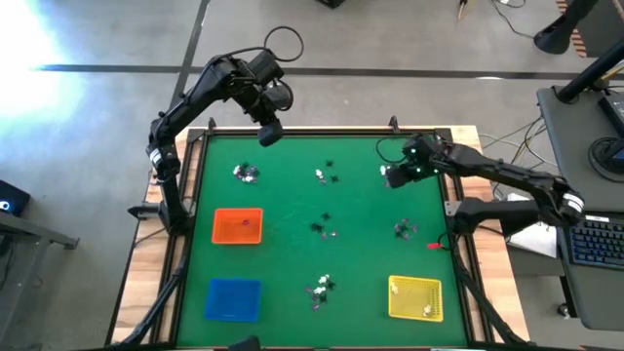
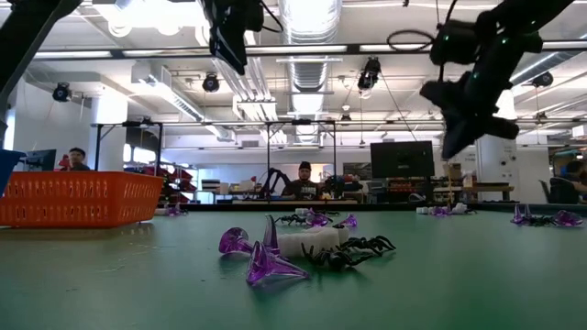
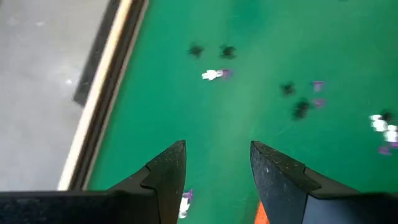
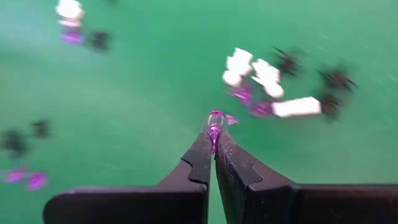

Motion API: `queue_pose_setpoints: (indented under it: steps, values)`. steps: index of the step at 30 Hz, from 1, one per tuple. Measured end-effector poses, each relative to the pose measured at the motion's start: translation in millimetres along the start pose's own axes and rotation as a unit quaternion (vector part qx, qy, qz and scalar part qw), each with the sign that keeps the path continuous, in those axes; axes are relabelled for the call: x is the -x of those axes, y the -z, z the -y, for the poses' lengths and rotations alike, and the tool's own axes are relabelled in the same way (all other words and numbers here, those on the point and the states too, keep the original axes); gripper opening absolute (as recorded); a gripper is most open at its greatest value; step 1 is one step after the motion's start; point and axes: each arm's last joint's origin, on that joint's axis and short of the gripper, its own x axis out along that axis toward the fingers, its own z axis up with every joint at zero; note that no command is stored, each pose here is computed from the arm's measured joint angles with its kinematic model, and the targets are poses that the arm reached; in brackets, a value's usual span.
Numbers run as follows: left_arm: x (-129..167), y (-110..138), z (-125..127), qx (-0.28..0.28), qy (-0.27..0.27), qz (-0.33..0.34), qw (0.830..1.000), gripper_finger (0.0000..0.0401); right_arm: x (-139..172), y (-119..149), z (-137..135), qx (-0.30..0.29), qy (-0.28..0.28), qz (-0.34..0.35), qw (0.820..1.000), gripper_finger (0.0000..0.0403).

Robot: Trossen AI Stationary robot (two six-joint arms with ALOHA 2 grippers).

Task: Sort Halloween decoration
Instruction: Put the violet witch hat toy into the orange bin

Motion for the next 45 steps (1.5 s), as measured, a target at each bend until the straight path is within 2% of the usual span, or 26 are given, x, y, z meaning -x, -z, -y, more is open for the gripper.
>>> queue_pose_setpoints:
  steps: [4, 8, 16, 22, 28, 35, 45]
  values:
    - [0.2, -2.5, 4.6, -0.011, 0.078, 0.028, 0.997, 0.0162, 9.9, -4.8, -8.0, 0.016, -0.068, 0.04, 0.997, 0.0008]
    - [1.8, -8.6, 9.0, -0.028, 0.164, 0.078, 0.983, 0.0162, 14.3, -10.4, -16.5, 0.034, -0.129, 0.068, 0.989, 0.0008]
    - [-1.8, -16.2, 11.8, -0.055, 0.194, 0.116, 0.972, 0.0162, 17.8, -18.9, -36.7, 0.067, -0.217, 0.117, 0.967, 0.0008]
    - [-19.4, -24.1, 13.6, -0.078, 0.302, 0.16, 0.937, 0.0162, 23.8, -23.7, -51.5, 0.08, -0.281, 0.153, 0.944, 0.0008]
    - [-58.7, -31.2, 8.2, -0.061, 0.321, 0.162, 0.931, 0.0162, 29.1, -25.1, -61.3, 0.092, -0.316, 0.179, 0.927, 0.0008]
    - [-96.0, -32.2, 2.3, -0.043, 0.363, 0.169, 0.916, 0.0162, 32.8, -24.0, -68.7, 0.103, -0.339, 0.191, 0.915, 0.0008]
    - [-125.0, -47.4, 8.3, -0.029, 0.429, 0.228, 0.874, 0.0162, 36.2, -25.3, -72.3, 0.109, -0.354, 0.208, 0.905, 0.0008]
